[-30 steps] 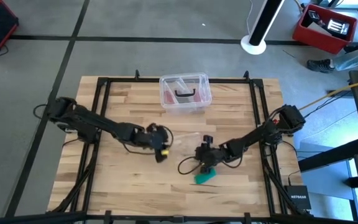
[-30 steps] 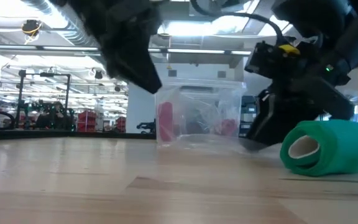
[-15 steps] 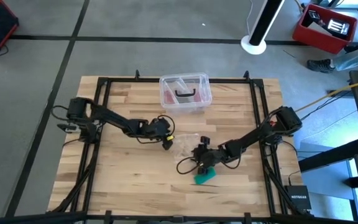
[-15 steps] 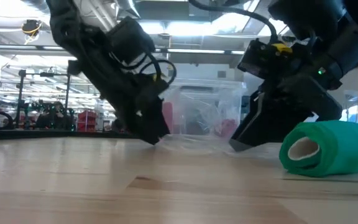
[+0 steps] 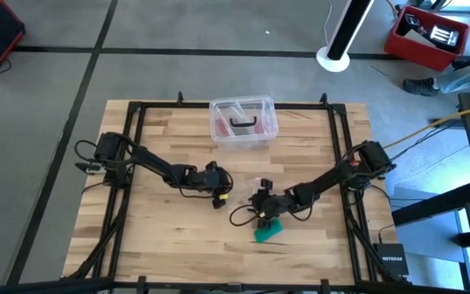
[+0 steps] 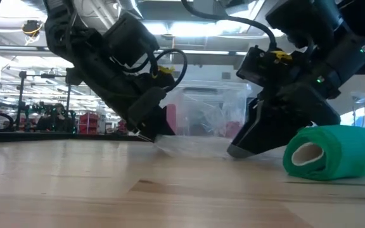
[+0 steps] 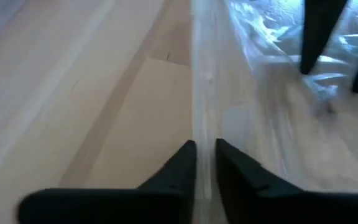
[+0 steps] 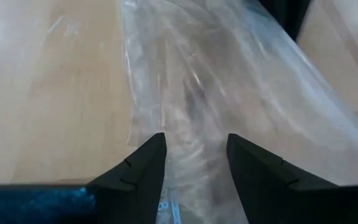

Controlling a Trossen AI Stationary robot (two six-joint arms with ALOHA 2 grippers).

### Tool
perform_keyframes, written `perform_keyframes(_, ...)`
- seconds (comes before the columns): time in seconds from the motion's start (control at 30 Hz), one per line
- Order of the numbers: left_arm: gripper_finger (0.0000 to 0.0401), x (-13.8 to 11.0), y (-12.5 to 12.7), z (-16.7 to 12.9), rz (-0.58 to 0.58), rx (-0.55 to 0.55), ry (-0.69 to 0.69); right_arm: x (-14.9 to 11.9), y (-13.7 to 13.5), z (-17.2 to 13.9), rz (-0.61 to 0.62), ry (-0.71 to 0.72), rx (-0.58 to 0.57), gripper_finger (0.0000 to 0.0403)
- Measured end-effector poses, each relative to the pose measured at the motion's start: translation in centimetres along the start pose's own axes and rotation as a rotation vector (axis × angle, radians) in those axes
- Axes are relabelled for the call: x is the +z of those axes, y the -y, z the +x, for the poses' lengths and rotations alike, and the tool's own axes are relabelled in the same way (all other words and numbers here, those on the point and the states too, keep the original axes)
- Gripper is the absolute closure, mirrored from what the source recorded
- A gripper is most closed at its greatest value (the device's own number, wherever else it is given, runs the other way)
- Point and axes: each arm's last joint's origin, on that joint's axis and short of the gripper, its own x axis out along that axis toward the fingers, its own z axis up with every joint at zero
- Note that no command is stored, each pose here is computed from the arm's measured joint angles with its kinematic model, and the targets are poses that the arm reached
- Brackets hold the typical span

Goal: Roll bandage
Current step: Open the transparent zip lock bag

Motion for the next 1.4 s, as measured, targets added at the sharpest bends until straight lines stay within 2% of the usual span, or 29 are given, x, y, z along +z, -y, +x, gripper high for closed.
perform_keyframes(0.07,0.0385,-0.1,0.1,0.0,0.005,0.000,0.000,0.0,0.2,0.0,0.002,0.001,-0.012,0.0226)
perform_keyframes(0.2,0.0394,0.1,0.5,-0.5,0.058,0.064,0.030,0.4,0.3,-0.8,-0.006,-0.009,-0.018,0.0226)
perform_keyframes(0.33,0.0400,1.3,1.3,-2.4,0.139,0.128,0.079,2.0,1.0,-4.0,-0.011,-0.012,-0.002,0.0226)
perform_keyframes(0.4,0.0401,2.0,1.9,-3.8,0.215,0.173,0.100,2.8,1.5,-6.1,0.000,-0.012,0.009,0.0226)
perform_keyframes(0.5,0.0401,4.5,3.0,-6.2,0.281,0.228,0.216,3.8,2.3,-9.1,0.018,0.013,0.019,0.0226)
perform_keyframes(0.6,0.0401,5.5,3.7,-8.0,0.357,0.278,0.268,4.3,3.3,-11.7,0.043,0.035,-0.034,0.0226)
perform_keyframes(0.73,0.0401,6.7,4.6,-10.3,0.418,0.316,0.347,3.5,4.4,-13.2,0.071,0.073,-0.113,0.0226)
perform_keyframes(0.9,0.0401,6.4,5.5,-10.9,0.452,0.303,0.353,1.1,5.3,-13.7,0.136,0.168,-0.095,0.0226)
perform_keyframes(1.1,0.0401,5.9,6.1,-10.8,0.459,0.301,0.354,-0.1,5.5,-12.8,0.234,0.465,0.093,0.0226)
perform_keyframes(1.4,0.0401,6.2,6.0,-11.0,0.431,0.321,0.371,-1.1,5.2,-11.2,0.298,0.409,0.172,0.0226)
